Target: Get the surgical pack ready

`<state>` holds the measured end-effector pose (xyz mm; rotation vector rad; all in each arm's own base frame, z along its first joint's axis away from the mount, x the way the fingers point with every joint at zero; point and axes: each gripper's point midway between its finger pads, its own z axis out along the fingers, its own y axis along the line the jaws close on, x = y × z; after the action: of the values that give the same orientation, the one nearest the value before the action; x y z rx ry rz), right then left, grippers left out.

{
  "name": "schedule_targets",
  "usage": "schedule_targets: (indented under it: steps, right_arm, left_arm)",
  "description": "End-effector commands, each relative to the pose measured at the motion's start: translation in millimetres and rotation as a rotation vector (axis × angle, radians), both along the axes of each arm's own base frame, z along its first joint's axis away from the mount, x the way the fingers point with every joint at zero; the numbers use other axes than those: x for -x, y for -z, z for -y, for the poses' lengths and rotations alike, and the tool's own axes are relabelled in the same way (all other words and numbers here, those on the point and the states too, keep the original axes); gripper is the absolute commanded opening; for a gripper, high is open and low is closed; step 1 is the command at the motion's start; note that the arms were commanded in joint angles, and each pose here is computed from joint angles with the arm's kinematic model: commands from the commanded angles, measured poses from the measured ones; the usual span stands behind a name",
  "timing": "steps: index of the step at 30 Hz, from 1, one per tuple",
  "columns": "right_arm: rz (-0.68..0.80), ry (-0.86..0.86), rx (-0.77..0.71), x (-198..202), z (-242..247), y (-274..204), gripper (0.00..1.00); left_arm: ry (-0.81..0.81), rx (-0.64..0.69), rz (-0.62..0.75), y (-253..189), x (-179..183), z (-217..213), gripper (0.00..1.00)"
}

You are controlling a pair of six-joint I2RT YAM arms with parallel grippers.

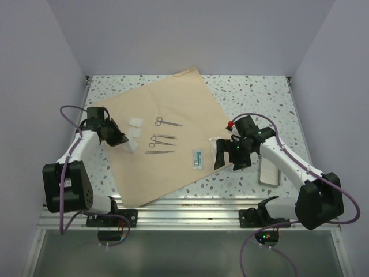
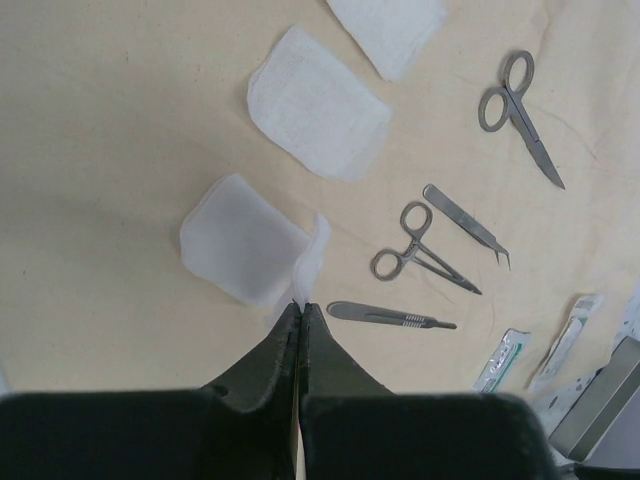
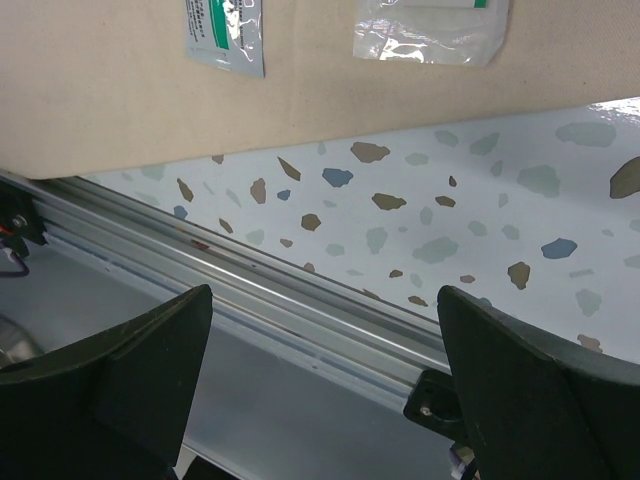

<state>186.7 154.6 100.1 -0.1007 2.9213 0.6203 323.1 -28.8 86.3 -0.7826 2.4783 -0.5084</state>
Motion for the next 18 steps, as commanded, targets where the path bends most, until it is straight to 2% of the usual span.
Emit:
schedule_targets:
  steps: [1, 9, 18]
  right_arm:
    - [0.027, -0.007, -0.013, -5, -3, -9, 0.99]
    - [0.019, -0.001, -0.004, -2, -1, -8, 0.99]
    - [0.017, 0.001, -0.008, -4, -2, -7, 0.99]
  left_arm:
    - [0.009, 0.001, 0.076, -9, -26, -2, 0.00]
    - [-0.006, 0.022, 0.056, 3, -28, -1, 0.00]
    - [-0.067, -0.044, -0.015, 18, -12, -16, 0.00]
